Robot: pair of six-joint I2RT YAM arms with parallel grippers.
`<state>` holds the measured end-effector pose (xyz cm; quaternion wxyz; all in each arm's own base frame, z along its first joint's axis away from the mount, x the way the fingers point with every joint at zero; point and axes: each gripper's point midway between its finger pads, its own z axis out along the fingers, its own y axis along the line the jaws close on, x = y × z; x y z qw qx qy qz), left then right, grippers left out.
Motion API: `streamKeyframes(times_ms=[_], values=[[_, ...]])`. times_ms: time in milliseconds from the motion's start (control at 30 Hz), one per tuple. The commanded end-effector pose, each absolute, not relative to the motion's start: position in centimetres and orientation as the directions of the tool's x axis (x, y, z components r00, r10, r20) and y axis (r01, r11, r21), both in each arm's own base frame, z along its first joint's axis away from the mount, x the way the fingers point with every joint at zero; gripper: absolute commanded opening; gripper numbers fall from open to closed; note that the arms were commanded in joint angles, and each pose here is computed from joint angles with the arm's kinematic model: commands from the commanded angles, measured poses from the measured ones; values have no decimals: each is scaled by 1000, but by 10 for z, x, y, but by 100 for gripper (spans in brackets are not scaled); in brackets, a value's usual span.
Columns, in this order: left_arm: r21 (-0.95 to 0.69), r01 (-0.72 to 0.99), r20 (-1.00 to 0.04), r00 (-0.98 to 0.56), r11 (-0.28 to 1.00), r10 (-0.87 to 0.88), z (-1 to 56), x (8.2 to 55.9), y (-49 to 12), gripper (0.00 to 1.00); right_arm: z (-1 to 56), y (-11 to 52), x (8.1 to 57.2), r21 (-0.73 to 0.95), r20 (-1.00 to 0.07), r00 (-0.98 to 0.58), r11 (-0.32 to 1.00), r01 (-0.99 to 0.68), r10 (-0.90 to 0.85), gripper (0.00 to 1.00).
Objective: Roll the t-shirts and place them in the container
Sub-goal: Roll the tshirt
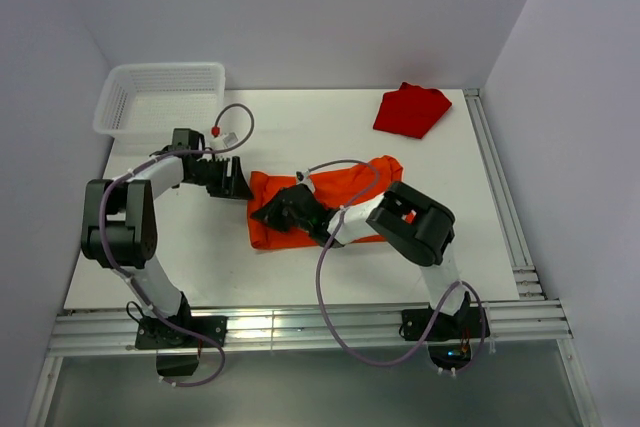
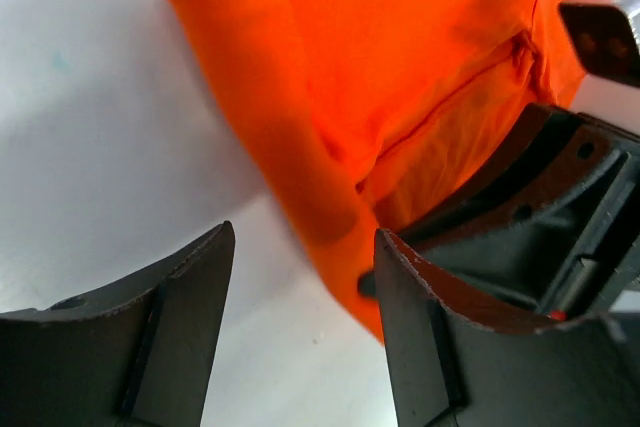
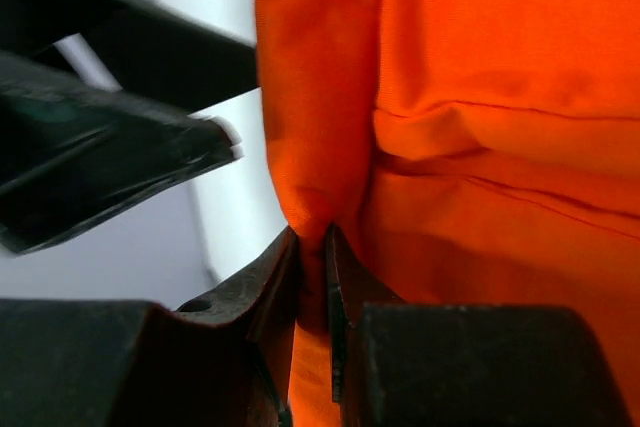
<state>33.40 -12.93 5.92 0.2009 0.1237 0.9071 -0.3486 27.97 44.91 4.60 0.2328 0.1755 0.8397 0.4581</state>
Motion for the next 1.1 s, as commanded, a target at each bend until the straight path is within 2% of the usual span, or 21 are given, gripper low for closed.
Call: streamKeyframes(times_ms=[0,200,300,367,467,600,733,800,933,1067], values=[[-595,431,-511,-854,678,94,59,347,-138,63,60,460,281,923,-135,-834,373,89,535,20],[-620,390,-459,-884,681,89,35,351,-141,58,59,461,282,945,-86,-833,309,106,547,20],[-616,368,-428,-899,696,96,27,352,-142,51,55,459,283,934,-104,-830,340,108,548,21],[-604,357,-423,-901,712,93,25,353,-141,45,48,455,282,910,-138,-830,399,108,540,25],[-561,353,-430,-897,749,101,27,356,-138,36,43,446,285,855,-220,-813,508,106,540,36],[-433,344,-443,-886,833,136,24,360,-130,32,55,438,291,757,-361,-763,646,96,536,50],[-360,343,-445,-881,867,164,23,362,-128,31,58,423,287,620,-485,-735,779,92,473,54],[-348,347,-442,-880,871,174,24,362,-130,31,74,430,286,608,-518,-720,791,69,462,54],[-347,317,-422,-893,883,154,25,361,-132,31,74,418,279,446,-617,-693,891,83,373,54],[-339,323,-420,-892,883,166,27,359,-134,32,92,430,276,344,-685,-663,936,71,302,54]])
